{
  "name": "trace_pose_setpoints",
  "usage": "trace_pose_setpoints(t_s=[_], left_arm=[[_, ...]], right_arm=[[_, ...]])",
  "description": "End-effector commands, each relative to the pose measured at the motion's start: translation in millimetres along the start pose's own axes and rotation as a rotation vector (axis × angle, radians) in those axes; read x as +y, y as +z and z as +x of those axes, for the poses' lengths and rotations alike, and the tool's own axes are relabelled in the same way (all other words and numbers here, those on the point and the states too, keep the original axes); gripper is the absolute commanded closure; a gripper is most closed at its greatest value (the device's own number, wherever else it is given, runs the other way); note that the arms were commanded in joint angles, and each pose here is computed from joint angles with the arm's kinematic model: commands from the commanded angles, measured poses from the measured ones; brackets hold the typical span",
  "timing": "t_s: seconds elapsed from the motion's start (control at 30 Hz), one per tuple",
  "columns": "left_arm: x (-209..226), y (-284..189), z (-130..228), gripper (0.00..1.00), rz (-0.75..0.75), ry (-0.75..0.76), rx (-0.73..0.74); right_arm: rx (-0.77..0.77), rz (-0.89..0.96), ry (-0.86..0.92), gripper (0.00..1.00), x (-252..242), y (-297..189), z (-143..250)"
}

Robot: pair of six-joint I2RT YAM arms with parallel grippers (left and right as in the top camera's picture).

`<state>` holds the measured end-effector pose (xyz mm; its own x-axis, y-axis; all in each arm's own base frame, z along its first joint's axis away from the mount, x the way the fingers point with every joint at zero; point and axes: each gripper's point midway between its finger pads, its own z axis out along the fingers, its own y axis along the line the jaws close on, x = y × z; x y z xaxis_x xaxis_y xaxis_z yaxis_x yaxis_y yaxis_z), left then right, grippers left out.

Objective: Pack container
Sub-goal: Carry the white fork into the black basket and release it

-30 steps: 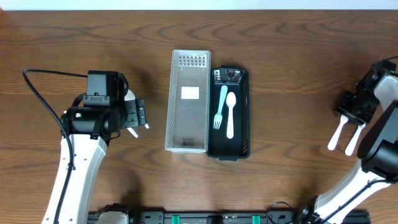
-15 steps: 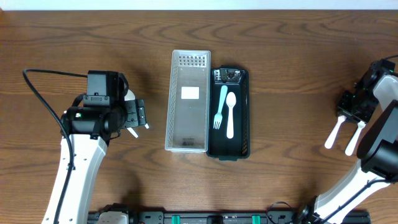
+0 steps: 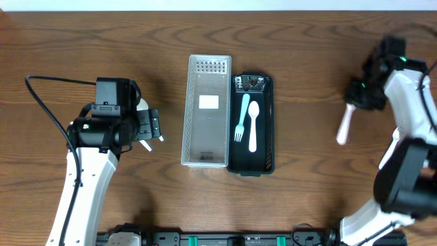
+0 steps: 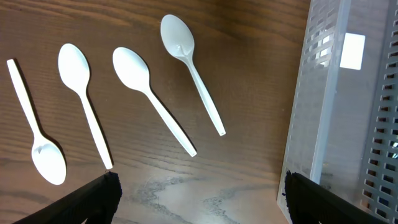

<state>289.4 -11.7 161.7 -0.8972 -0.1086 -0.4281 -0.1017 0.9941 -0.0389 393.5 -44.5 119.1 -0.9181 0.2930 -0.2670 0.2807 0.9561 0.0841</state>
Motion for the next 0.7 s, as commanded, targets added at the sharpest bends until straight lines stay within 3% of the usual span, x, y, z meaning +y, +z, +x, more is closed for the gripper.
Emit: trace_pose_setpoints(t_s=[0.0,0.13,0.33,0.53,0.67], left_arm=[[-1.0,-5.7,-4.5,0.13,0.003,0.007,-0.020],[-1.0,-5.7,-4.5,0.13,0.003,0.007,-0.020],[-1.0,-5.7,-4.5,0.13,0.003,0.006,-0.020],[-1.0,-5.7,-4.5,0.13,0.003,0.007,-0.019],[-0.9,-5.7,-4.6,0.13,0.003,0.007,-0.020]], right_arm=[[-0.128,-0.106,-0.079,0.99,68.9,-55.2,-1.4],[-0.152,-0.200,-0.159,0.99,142.1,-72.9,24.3],[-0.089,-0.251,-0.230,0.99,211.6,-50.1,61.8],[0.034,-0.166,-0.259,0.99,231.5,13.5,91.5],[0.127,-0.105,-0.289,0.86,229.6,54.8,111.3]])
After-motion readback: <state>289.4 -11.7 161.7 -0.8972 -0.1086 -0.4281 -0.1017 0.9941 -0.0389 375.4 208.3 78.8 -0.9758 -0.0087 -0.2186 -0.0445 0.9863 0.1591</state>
